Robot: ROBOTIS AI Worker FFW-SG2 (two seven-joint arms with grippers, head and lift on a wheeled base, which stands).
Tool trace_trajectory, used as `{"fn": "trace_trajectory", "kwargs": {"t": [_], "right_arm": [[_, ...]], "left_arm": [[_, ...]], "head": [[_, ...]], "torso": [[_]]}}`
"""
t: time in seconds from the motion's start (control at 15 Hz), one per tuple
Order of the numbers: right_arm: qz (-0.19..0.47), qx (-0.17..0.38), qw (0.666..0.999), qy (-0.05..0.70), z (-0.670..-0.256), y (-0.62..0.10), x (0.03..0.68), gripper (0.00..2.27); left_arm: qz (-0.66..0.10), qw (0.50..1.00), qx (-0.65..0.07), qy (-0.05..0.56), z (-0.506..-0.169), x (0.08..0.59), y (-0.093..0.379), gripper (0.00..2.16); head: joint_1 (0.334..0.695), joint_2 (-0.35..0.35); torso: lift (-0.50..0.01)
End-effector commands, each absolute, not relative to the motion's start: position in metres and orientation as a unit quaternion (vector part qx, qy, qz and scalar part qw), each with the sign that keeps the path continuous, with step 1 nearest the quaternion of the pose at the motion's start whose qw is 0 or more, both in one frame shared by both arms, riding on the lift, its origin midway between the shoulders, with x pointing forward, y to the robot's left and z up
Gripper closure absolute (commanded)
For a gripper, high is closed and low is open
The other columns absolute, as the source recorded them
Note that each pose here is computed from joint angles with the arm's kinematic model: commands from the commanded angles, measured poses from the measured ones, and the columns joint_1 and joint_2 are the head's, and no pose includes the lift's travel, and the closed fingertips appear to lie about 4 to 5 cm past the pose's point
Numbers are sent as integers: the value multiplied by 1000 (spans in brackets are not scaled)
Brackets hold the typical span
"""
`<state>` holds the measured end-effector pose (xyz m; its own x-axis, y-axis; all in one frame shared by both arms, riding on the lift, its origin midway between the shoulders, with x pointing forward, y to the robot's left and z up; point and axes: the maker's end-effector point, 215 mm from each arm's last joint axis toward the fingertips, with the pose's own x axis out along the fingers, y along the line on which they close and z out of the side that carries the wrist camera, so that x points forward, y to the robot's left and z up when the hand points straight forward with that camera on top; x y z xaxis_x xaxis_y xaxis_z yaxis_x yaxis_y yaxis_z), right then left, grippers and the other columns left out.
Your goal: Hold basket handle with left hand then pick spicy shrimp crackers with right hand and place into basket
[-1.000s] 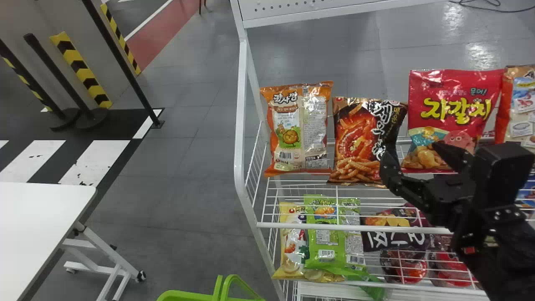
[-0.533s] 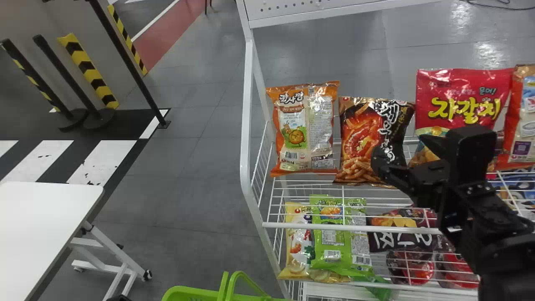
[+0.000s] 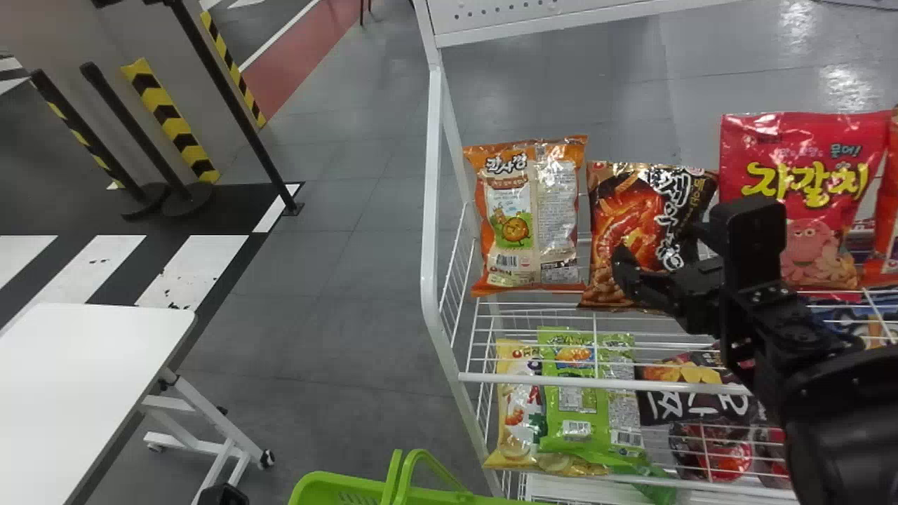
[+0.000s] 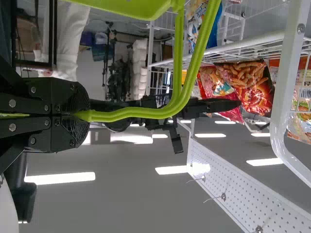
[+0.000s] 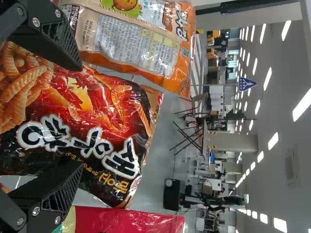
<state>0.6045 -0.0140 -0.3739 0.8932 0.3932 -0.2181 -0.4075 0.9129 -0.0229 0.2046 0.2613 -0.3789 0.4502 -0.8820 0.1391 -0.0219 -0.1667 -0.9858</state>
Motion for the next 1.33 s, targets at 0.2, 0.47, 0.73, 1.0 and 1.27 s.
{"fn": "trace_trajectory", "kwargs": {"t": [0.2, 0.47, 0.73, 1.0, 1.27], "right_arm": [[196, -53, 970, 131, -386, -21, 621, 127], [209, -68, 964, 148, -400, -13, 627, 134], [217, -82, 958, 171, -412, -11, 628, 829], [213, -72, 960, 167, -408, -13, 621, 2169], [208, -71, 965, 142, -389, -13, 612, 2243]], "left_arm": [[-400, 542, -655, 342, -374, 205, 264, 2148], [-400, 543, -654, 341, -373, 206, 266, 2148], [-401, 543, -654, 341, -372, 207, 267, 2148], [-398, 542, -656, 342, -374, 206, 268, 2148], [-397, 542, -658, 341, -374, 208, 269, 2148]], "head": [[695, 330], [695, 328], [695, 334], [695, 332], [695, 336]], "torso": [[-10], [-10], [-10], [-10], [-10]]}}
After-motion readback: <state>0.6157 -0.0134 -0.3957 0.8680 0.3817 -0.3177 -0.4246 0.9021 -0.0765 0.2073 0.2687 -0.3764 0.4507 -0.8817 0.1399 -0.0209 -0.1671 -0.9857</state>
